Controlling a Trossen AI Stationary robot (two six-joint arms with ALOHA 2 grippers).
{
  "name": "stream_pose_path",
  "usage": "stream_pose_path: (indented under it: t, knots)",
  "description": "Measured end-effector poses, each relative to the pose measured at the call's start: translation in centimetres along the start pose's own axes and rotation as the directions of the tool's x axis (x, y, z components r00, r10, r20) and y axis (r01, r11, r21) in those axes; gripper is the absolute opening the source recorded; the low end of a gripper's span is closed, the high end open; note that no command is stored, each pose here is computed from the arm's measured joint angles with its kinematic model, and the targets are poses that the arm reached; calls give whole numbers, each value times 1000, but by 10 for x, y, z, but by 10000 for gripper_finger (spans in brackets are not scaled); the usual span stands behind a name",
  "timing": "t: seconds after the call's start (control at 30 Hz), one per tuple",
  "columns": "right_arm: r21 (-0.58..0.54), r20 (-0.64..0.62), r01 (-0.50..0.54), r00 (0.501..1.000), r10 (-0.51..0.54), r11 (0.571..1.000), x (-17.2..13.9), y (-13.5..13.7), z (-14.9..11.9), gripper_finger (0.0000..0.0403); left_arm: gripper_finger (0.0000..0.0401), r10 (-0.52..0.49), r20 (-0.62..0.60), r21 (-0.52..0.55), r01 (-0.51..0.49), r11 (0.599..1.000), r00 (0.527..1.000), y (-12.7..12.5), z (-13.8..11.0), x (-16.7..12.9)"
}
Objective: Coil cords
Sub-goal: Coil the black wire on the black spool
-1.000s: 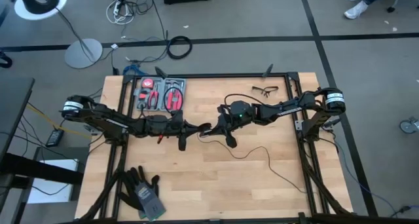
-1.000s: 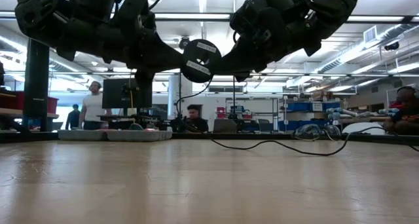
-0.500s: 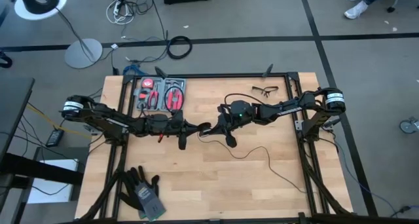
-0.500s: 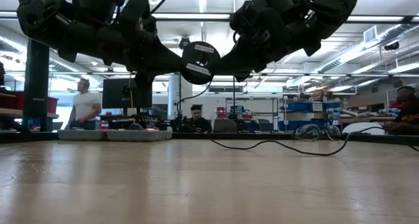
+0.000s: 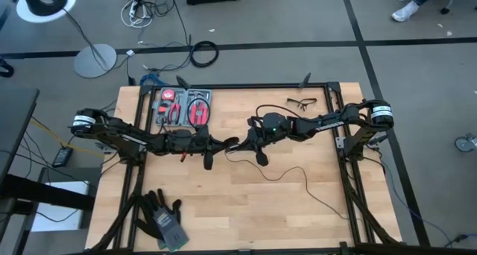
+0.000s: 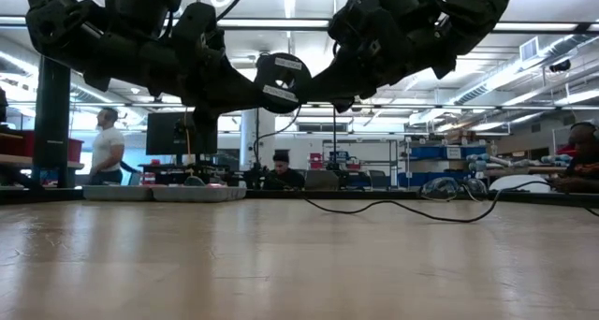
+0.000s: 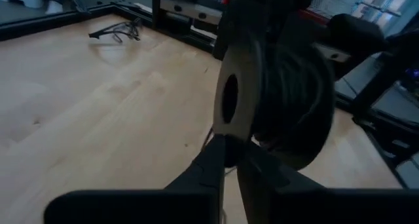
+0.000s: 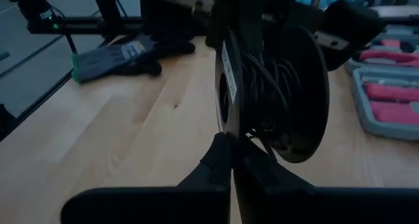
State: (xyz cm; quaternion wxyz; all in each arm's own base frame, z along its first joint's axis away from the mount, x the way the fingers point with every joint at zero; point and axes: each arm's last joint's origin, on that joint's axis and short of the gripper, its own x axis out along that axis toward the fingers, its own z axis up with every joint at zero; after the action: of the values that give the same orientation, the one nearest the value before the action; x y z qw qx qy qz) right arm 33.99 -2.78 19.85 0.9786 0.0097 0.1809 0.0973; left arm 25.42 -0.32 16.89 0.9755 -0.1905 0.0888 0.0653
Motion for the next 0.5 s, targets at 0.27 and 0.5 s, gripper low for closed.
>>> stream_pose_path:
  t: [0.27,0.5]
  knots:
    - [0,7,1,1000,-1,1000,0,0,1,0,9,26,28,28,-26,999,999,0,2,0]
    - [11,3,-7,1000,7,1000,0,0,1,2,2,25,40,50,-27,998,999,0,2,0]
